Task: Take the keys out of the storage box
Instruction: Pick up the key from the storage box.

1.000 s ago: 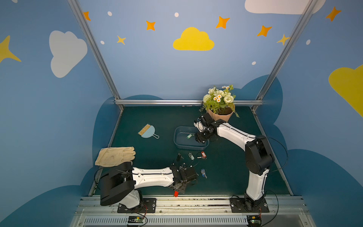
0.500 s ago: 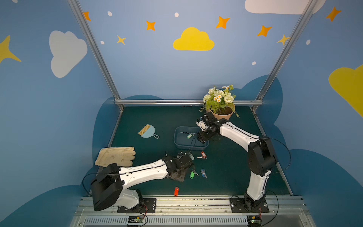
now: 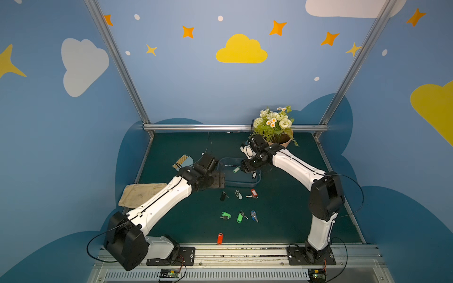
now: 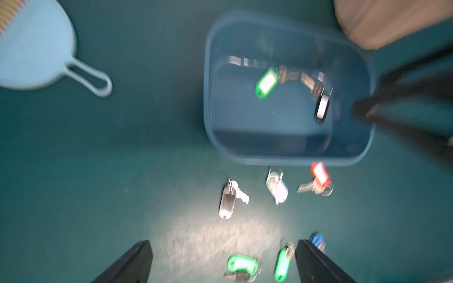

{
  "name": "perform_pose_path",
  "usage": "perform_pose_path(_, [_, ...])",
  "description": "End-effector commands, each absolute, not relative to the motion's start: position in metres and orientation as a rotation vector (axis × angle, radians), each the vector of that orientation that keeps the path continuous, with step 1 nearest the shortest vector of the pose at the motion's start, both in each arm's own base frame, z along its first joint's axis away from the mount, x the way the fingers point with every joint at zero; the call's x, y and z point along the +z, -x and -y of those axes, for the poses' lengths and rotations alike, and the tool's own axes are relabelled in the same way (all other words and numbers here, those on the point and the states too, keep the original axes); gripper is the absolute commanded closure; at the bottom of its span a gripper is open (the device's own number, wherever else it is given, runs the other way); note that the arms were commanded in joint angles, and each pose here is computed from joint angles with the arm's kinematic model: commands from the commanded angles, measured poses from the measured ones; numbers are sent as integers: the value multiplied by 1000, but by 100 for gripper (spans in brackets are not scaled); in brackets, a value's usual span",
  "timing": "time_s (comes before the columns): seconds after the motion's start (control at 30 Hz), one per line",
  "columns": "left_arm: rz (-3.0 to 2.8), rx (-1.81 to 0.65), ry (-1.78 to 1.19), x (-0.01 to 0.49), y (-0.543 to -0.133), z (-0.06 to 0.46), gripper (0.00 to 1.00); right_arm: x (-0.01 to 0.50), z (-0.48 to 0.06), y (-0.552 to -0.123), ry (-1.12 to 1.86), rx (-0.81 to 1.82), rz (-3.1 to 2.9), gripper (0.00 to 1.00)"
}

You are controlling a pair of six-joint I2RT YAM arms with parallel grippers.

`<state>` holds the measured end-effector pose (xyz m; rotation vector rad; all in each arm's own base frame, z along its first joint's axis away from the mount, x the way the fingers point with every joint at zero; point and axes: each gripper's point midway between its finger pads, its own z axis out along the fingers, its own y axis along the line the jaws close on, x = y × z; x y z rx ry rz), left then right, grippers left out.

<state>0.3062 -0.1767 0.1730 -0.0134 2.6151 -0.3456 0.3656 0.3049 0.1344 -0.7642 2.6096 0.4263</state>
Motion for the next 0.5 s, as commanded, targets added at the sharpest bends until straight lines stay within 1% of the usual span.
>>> perform_pose_path(0.0, [-2592,-411,-36,188,-326,181,2,109,-318,-370,746,370,-2664,36])
perform_pose_path(0.17, [-2586,-426,11,193,-342,166,2,96,-322,-399,692,323,-2666,36])
perform_pose_path(0.47, [-2590,-434,52,198,-350,146,1,67,-325,-430,640,264,-2687,37])
